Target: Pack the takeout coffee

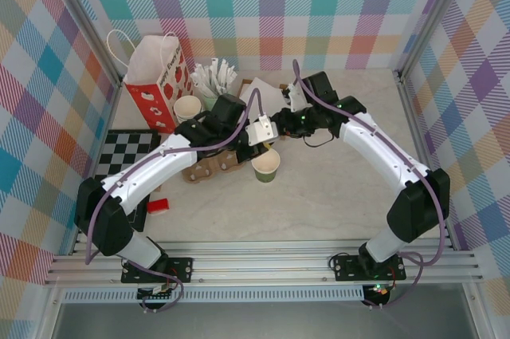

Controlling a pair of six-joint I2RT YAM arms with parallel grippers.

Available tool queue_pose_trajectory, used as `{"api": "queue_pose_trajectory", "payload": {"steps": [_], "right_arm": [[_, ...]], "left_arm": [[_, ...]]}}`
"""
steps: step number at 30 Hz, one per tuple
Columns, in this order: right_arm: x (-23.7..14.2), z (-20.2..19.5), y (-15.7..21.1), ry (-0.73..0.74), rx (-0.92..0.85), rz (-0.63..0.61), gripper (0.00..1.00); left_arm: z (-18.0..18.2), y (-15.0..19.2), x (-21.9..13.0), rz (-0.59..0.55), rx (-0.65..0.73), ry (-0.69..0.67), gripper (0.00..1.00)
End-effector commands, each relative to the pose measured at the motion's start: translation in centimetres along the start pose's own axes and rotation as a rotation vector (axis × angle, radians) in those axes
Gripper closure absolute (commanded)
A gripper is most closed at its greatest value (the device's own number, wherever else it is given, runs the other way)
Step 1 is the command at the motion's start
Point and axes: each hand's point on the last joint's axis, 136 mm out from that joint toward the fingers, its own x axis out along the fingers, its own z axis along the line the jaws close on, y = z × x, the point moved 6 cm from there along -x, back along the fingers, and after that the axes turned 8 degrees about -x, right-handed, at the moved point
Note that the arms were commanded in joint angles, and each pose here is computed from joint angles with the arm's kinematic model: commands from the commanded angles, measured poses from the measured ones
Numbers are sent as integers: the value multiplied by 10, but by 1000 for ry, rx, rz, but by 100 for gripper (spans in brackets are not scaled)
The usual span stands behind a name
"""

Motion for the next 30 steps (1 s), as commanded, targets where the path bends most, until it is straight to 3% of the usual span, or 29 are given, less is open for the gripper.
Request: {"api": "queue_pose_trajectory", "payload": {"steps": [1, 10, 15, 21, 24, 26, 28, 30], "right_arm": [[-1, 1, -1, 44, -22, 5, 76], [-13, 5, -6, 76, -123, -46, 89], [-19, 6, -10, 96, -206, -84, 95], [-22, 6, -14, 113, -264, -122, 99], [-28, 6, -17, 155, -342, -154, 100], [-37, 6, -20, 201, -444, -196, 100], [-45, 4, -24, 266, -564, -256, 100], [-53, 2, -29, 344, -717, -333, 100]], "left_arm": [[-1, -11, -3, -4, 2, -1, 100], [6, -17, -1, 47, -106, -5, 94], [2, -23, -9, 9, -123, 10, 85], [-5, -30, -29, -85, -123, 10, 59], [-6, -31, -47, -165, -163, -2, 33], [-4, -35, -68, -265, -213, -19, 20], [0, -36, -87, -368, -287, -56, 0], [5, -39, -107, -485, -378, -116, 0]]}}
